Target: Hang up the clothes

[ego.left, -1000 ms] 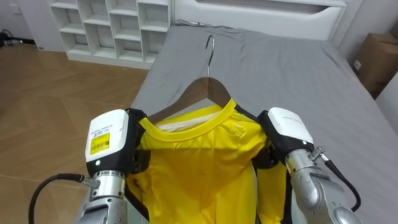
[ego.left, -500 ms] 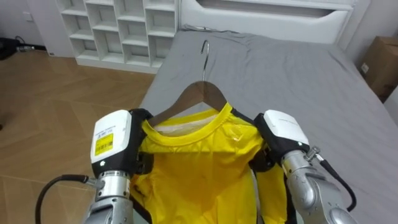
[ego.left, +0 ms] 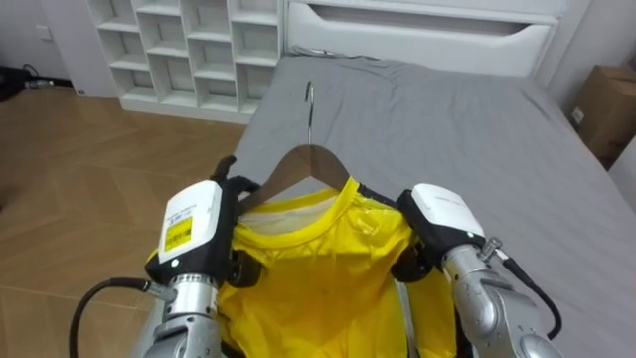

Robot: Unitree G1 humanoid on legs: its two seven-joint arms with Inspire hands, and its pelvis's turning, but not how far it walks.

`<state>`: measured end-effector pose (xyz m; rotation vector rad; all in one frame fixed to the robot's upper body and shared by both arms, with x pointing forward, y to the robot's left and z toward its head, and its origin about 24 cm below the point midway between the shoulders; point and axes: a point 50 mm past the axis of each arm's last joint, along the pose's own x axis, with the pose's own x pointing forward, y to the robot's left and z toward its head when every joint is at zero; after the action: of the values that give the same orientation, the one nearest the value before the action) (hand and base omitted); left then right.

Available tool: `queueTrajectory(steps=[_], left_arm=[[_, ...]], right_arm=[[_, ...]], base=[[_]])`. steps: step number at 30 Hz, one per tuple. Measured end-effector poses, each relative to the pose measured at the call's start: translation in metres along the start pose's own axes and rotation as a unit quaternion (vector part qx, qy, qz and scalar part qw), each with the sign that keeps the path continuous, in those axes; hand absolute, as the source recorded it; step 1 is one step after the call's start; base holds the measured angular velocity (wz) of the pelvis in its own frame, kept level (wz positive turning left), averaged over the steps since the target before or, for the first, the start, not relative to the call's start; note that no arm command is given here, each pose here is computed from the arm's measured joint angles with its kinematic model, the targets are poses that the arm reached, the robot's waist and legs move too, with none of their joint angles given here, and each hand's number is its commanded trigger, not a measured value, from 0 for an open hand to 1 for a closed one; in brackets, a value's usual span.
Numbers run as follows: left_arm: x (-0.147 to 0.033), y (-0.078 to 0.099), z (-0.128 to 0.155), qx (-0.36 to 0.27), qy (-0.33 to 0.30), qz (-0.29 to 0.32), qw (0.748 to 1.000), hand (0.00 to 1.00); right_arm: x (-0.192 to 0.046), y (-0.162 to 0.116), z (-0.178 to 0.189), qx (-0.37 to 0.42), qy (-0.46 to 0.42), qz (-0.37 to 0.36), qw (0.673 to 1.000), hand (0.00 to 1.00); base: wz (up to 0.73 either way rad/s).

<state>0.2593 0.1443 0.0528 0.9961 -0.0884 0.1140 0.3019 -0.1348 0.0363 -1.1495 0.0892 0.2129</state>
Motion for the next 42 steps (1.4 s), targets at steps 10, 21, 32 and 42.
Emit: queueTrajectory(steps=[10, 21, 32, 42], left_arm=[[-0.001, -0.002, 0.003, -0.023, -0.020, -0.019, 0.999, 0.00], [-0.001, -0.005, 0.001, -0.036, -0.022, -0.063, 0.997, 0.00], [-0.002, -0.009, 0.003, -0.047, -0.020, -0.088, 0.995, 0.00], [-0.006, -0.010, -0.004, -0.041, -0.008, -0.094, 0.995, 0.00]], right_arm=[[0.000, -0.005, -0.003, -0.010, -0.016, -0.008, 1.000, 1.00], [-0.002, -0.016, -0.016, -0.021, -0.013, -0.022, 0.999, 1.00], [-0.004, -0.030, -0.034, -0.016, 0.016, -0.045, 0.999, 1.00], [-0.011, -0.037, -0.057, -0.003, 0.059, -0.066, 0.996, 1.00]], base=[[0.01], [0.00], [-0.01], [0.00]])
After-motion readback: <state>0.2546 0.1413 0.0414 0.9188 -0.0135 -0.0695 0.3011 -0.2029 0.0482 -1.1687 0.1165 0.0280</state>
